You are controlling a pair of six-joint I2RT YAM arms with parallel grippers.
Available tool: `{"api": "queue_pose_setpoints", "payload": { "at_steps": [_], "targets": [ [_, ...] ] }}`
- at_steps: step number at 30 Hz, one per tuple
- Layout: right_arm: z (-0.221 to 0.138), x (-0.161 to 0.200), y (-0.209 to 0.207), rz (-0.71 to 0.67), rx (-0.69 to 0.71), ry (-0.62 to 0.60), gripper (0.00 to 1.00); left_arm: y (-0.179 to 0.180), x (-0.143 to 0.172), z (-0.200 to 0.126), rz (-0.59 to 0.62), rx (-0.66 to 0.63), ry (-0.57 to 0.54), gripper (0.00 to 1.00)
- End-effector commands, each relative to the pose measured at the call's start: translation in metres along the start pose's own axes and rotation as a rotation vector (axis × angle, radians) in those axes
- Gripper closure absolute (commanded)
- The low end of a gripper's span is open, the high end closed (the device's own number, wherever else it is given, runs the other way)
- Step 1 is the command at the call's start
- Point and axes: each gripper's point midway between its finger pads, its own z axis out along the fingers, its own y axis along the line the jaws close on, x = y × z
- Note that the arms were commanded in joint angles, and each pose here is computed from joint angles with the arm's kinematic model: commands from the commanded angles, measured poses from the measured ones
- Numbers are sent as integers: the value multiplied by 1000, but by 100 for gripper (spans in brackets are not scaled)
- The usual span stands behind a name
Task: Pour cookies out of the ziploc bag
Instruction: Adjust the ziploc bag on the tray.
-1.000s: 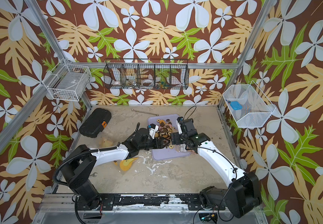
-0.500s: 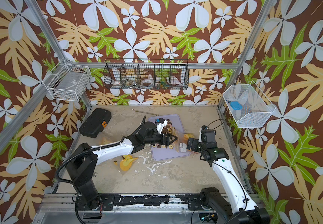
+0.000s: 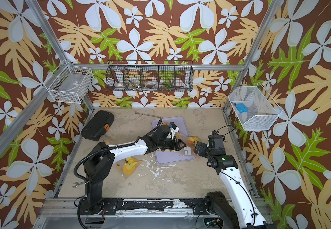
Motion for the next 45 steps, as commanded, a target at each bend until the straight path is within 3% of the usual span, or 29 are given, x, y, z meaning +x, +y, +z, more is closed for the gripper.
{"api": "queue_pose_setpoints", "payload": {
  "at_steps": [1, 7, 14, 17, 27, 38, 45],
  "targets": [
    [-4, -3, -7, 14, 32, -15, 0, -5, 6, 9, 10, 2, 34, 31],
    [-8, -14, -25, 60, 52, -44, 0, -9, 25, 34, 20, 4, 105, 38],
    [-6, -21, -29, 61, 60, -58, 0, -17, 18, 34, 31, 17, 91, 88],
    [-1, -20, -28, 69, 54, -56, 0, -26, 11, 32, 40, 38, 79, 99],
    [22, -3, -25, 97, 14, 1, 0, -58, -16, -8, 17, 150, -24, 100],
    [35, 5, -29, 144, 31, 29, 0, -61, -1, -14, -51, 212, 21, 100],
    [38, 6, -34, 152, 50, 27, 0, -90, 3, -26, -36, 263, 50, 100]
  ]
}}
